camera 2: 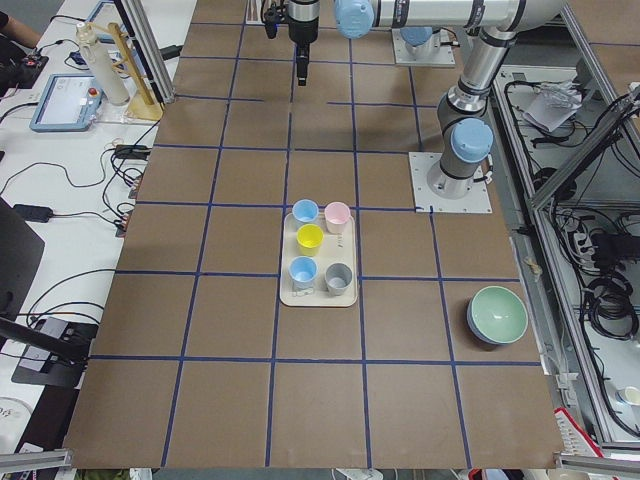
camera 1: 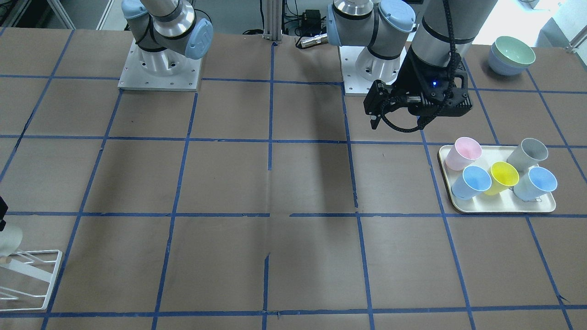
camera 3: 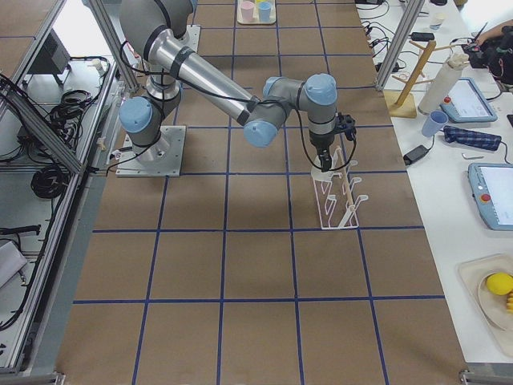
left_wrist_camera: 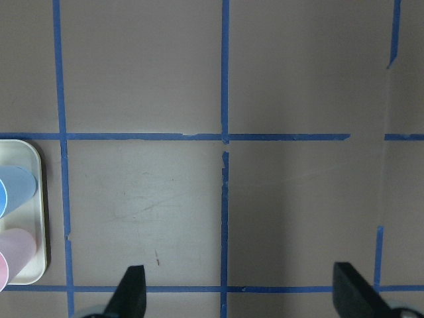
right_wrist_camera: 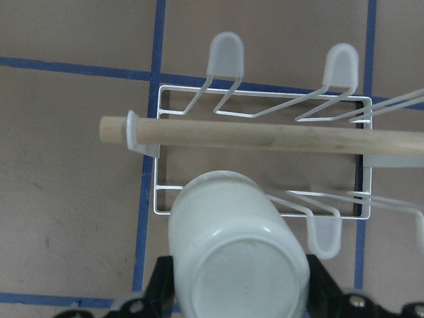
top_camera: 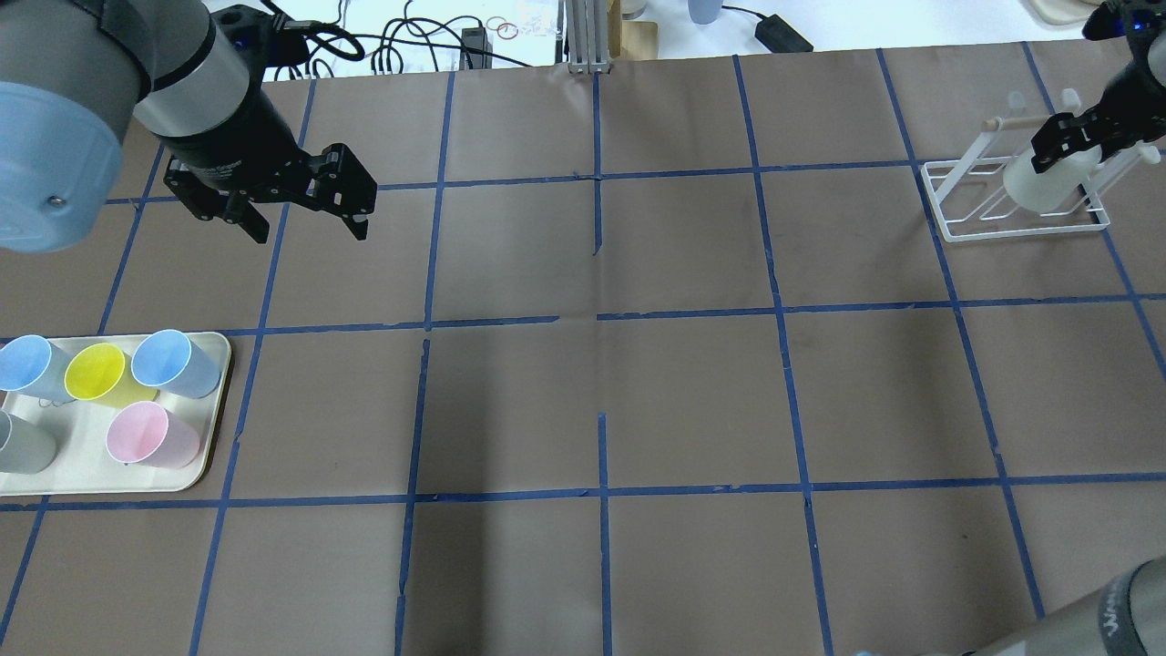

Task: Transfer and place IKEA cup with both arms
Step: 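Lift the white cup off the rack with the right gripper while the left gripper rises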

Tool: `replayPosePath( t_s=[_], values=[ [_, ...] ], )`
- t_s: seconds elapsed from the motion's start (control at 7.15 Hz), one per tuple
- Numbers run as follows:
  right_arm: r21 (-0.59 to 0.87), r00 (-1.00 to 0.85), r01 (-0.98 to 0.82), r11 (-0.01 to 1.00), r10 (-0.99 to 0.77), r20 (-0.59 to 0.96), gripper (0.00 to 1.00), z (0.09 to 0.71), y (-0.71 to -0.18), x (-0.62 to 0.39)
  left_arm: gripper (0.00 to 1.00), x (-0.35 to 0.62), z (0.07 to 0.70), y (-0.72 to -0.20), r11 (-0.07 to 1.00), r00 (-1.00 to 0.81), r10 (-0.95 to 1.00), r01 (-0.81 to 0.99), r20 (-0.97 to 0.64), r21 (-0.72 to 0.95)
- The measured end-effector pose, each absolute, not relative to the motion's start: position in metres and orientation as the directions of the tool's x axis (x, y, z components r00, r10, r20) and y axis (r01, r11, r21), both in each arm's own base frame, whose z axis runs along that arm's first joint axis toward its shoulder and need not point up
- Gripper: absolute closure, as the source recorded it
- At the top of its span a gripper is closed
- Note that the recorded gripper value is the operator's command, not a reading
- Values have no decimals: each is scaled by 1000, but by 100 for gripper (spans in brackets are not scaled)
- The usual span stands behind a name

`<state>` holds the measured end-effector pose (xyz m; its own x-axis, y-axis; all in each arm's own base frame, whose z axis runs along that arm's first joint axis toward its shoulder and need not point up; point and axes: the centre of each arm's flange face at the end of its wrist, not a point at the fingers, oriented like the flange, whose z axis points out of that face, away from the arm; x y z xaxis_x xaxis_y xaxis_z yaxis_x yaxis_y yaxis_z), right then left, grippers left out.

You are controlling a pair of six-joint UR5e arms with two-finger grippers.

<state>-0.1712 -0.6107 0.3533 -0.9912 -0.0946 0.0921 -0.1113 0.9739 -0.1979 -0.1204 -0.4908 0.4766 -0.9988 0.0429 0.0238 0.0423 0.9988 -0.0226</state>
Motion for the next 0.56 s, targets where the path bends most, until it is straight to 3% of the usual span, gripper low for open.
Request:
replayPosePath(
  t_s=[0.56],
  values=[
    [-191,-984,-122,974,-94,149,88,398,-589,-165,0,-81,446,-486,997,-935,83,80,344,-23]
  ],
)
